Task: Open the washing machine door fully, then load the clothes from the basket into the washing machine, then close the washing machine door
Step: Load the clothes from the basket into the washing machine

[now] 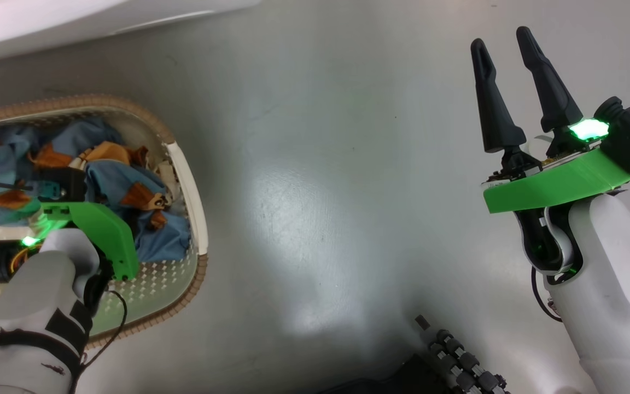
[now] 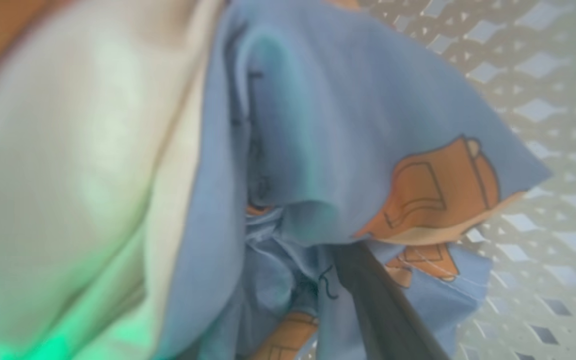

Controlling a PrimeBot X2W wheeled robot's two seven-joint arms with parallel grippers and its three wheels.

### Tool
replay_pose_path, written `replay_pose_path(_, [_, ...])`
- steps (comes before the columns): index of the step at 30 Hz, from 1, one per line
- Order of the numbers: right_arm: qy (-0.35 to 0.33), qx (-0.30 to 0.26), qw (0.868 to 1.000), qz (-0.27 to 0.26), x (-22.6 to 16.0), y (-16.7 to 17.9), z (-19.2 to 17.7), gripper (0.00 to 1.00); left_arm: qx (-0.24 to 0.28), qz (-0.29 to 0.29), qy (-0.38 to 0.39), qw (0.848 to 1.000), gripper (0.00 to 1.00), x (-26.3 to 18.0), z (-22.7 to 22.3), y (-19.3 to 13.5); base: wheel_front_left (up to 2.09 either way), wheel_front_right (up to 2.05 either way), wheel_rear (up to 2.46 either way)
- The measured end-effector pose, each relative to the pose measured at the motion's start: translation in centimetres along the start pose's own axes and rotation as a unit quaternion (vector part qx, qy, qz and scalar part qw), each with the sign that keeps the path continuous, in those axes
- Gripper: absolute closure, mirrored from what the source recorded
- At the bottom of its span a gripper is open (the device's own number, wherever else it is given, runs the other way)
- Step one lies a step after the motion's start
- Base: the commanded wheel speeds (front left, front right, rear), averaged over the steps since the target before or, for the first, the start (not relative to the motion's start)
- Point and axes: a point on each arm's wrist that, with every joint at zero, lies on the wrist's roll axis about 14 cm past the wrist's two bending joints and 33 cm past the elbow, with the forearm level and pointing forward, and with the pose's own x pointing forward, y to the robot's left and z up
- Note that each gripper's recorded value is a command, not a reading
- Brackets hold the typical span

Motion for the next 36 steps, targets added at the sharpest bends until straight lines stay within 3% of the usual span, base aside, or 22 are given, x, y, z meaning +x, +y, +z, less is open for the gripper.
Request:
replay_pose_path(6, [0.004, -0.004, 1.000, -0.003, 0.0, -0.3, -0.3, 0.00, -0.002, 0.002, 0.000, 1.000, 0.00, 0.5, 0.3, 0.1, 0.00, 0.00, 0.00])
replay_pose_path(7, [0.004, -0.004, 1.000, -0.003, 0.0, -0.3, -0.4, 0.00, -0.004, 0.003, 0.000, 1.000, 0.15, 0.6, 0.3, 0.1, 0.00, 0.00, 0.00])
replay_pose_path(8, [0.004, -0.004, 1.000, -0.004, 0.0, -0.3, -0.4, 0.00, -0.005, 0.003, 0.000, 1.000, 0.51, 0.6, 0.3, 0.1, 0.00, 0.00, 0.00])
replay_pose_path(9, [0.004, -0.004, 1.000, -0.004, 0.0, -0.3, -0.4, 0.00, -0.006, 0.003, 0.000, 1.000, 0.67, 0.6, 0.3, 0.2, 0.00, 0.00, 0.00])
replay_pose_path(10, [0.003, -0.004, 1.000, -0.004, 0.0, -0.3, -0.3, 0.00, -0.006, 0.004, 0.000, 1.000, 1.00, 0.5, 0.3, 0.3, 0.00, 0.00, 0.00])
replay_pose_path(28, [-0.039, 0.002, 0.999, 0.013, -0.5, 1.6, 3.7, 0.00, -0.024, -0.018, -0.069, 0.997, 1.00, -3.3, 2.4, -1.3, 0.00, 0.00, 0.00])
replay_pose_path(36, [-0.073, 0.003, 0.997, 0.030, -1.4, 3.2, 7.2, 0.00, -0.046, -0.021, -0.122, 0.991, 1.00, -7.1, 2.5, -1.6, 0.00, 0.00, 0.00])
